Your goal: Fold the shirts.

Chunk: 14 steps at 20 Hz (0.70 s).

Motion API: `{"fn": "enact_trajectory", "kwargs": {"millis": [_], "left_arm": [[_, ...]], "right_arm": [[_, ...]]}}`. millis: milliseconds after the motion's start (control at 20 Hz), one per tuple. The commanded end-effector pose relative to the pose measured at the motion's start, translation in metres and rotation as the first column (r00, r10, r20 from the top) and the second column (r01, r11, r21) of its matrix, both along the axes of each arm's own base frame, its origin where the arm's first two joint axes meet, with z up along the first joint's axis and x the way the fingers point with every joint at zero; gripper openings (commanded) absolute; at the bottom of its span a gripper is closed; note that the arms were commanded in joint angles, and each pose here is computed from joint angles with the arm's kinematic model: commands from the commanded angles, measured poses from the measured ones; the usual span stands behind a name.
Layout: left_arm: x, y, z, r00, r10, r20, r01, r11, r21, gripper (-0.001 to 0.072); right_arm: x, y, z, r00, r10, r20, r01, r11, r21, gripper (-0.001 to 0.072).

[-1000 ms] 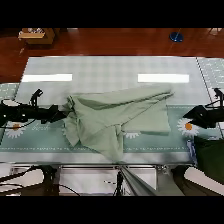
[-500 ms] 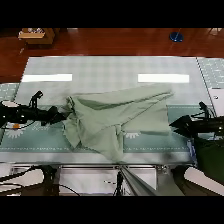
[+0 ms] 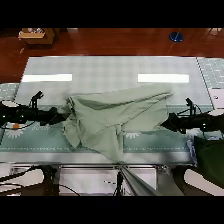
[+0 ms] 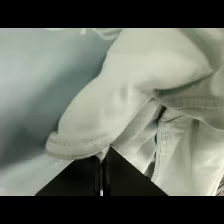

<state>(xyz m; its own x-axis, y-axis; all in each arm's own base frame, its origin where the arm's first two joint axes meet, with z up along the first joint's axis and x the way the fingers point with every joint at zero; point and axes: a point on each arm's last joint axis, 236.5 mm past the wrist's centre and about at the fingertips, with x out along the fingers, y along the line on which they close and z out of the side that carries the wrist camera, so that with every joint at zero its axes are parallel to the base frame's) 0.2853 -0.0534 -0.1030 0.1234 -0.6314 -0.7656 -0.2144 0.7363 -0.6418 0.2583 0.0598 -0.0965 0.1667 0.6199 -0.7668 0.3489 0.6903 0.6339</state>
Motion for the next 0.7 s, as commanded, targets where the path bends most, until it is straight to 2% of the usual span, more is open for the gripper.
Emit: {"fn": "enact_trajectory", "kwargs": {"millis": [0, 150, 300, 450, 650], "left_arm": [[0.010, -0.012, 0.037, 0.993, -0.065, 0.101, 0.071, 0.996, -0.060, 0.0025], [0.057, -0.015, 0.124, 0.931, 0.003, 0.364, 0.028, 0.997, -0.078, 0.0025], [0.086, -0.022, 0.255, 0.747, 0.091, 0.658, -0.002, 0.991, -0.135, 0.0025], [0.077, -0.025, 0.396, 0.446, 0.129, 0.886, -0.039, 0.991, -0.124, 0.0025], [0.005, -0.013, 0.584, -0.085, 0.143, 0.986, -0.212, 0.964, -0.159, 0.0025]], "right_arm": [[0.029, 0.016, 0.053, 0.985, 0.021, 0.170, -0.039, 0.994, 0.104, 0.0025], [0.085, 0.011, 0.162, 0.879, -0.068, 0.471, 0.000, 0.990, 0.144, 0.0024], [0.107, 0.004, 0.289, 0.663, -0.057, 0.746, 0.012, 0.998, 0.065, 0.0024], [0.101, 0.003, 0.391, 0.460, -0.014, 0.888, 0.054, 0.998, -0.012, 0.0023], [0.073, 0.008, 0.512, 0.198, 0.024, 0.980, 0.120, 0.992, -0.048, 0.0023]]}}
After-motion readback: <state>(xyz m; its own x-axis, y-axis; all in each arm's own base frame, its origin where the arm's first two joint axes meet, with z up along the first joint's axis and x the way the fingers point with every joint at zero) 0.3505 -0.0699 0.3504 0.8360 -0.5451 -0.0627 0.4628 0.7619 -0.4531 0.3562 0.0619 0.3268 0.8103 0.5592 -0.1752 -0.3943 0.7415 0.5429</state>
